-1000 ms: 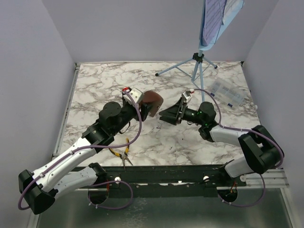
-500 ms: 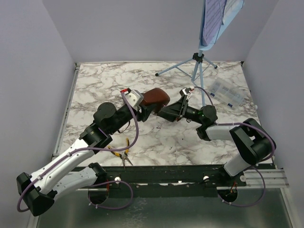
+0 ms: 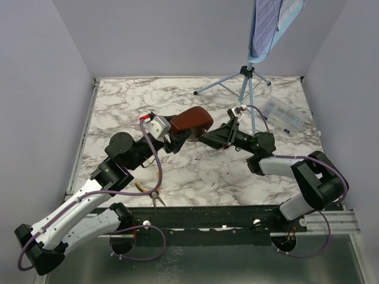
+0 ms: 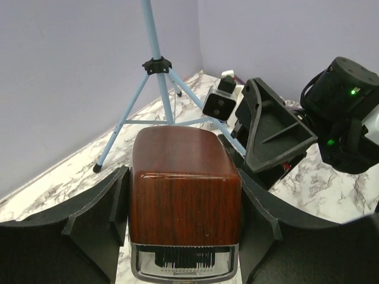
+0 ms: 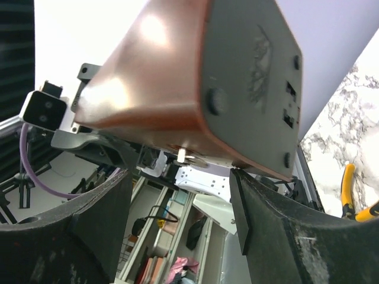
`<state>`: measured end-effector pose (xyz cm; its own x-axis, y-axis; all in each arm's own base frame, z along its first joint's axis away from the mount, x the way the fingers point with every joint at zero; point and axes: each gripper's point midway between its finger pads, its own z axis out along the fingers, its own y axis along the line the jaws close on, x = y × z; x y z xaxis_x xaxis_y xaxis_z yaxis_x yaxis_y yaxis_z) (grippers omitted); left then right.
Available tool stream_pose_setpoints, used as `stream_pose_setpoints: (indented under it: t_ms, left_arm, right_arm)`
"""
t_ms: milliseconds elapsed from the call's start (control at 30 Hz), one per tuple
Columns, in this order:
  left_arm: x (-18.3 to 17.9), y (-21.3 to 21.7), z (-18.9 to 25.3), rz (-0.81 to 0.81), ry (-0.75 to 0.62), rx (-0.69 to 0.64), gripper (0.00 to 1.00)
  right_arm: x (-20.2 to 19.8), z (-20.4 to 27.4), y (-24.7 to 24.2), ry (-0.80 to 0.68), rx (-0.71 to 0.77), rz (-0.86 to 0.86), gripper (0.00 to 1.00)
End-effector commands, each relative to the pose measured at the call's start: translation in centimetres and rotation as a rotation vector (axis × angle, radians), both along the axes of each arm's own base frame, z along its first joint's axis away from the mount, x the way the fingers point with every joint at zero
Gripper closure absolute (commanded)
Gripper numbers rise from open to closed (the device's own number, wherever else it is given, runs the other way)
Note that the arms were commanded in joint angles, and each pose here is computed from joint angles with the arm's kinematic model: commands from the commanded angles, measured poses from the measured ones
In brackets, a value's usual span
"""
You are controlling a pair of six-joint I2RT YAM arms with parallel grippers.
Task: Set up the instrument practice props
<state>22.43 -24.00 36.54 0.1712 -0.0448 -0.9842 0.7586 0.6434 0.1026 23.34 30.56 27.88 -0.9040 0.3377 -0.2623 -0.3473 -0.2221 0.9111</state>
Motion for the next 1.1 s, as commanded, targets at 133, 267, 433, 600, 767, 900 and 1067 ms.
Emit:
stream_pose_setpoints:
  t_ms: [133, 267, 433, 600, 767, 900, 1067]
  left_arm:
    - [-2.5, -0.5, 3.7, -0.111, -0.113, -0.074, 1.0]
    - [-2.6, -0.4, 3.6, -0.111, -0.112, -0.074, 1.0]
    - [-2.4, -0.2, 3.6, -0.098, -0.115, -0.077, 1.0]
    - [-2.2, 0.4, 4.3, -0.067, -0.128, -0.113, 1.0]
    - [-2.4, 0.3, 4.8, -0.079, -0.133, -0.12, 1.0]
    - [-2.5, 0.2, 4.7, -0.086, -0.134, -0.116, 1.0]
    - [-2.6, -0.1, 4.2, -0.102, -0.12, -0.109, 1.0]
  right_arm:
    - [-0.1, 2.8, -1.9, -0.11, 0.039, -0.061, 0.34]
    - [-0.3, 2.8, -1.9, -0.117, 0.033, -0.053, 0.34]
    - [-0.9, 2.9, -2.2, -0.13, 0.05, -0.045, 0.36]
    - [-0.2, 0.9, -2.1, -0.082, -0.004, -0.082, 0.36]
    - [0.4, 0.3, -2.2, -0.075, -0.057, -0.116, 0.33]
    - [0.7, 0.4, -2.4, -0.079, -0.071, -0.134, 0.32]
    - [0.6, 1.5, -2.5, -0.112, -0.056, -0.126, 0.32]
